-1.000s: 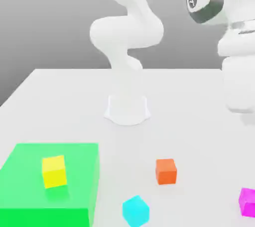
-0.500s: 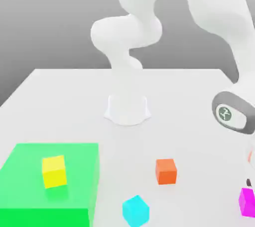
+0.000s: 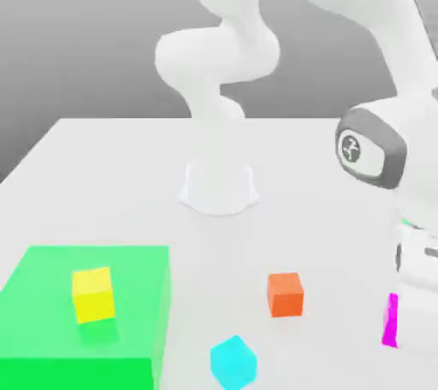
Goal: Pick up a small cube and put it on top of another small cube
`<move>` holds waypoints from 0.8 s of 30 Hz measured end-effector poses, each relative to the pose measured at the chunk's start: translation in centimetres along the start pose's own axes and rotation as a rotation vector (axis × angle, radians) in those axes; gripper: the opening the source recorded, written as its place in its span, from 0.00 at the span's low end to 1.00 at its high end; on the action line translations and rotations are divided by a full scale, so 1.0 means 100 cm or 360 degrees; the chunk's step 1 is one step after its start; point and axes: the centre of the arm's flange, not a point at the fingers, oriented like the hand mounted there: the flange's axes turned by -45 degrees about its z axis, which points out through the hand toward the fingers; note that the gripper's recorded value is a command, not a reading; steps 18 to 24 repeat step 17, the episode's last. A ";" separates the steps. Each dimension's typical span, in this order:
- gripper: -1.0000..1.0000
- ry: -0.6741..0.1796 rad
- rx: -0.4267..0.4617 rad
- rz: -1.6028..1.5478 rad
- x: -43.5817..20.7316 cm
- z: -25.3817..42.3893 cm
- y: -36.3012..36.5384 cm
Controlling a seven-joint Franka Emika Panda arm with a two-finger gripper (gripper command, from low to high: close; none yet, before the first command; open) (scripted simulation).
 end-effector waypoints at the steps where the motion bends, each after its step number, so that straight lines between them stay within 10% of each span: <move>1: 0.00 -0.0004 -0.0002 0.0105 -0.019 -0.008 0.017; 12: 0.00 0.0005 0.0066 0.1643 -0.358 -0.029 0.146; 13: 1.00 0.0006 0.0066 0.1608 -0.346 -0.023 0.143; 24: 1.00 0.0007 0.0066 0.1549 -0.329 -0.024 0.141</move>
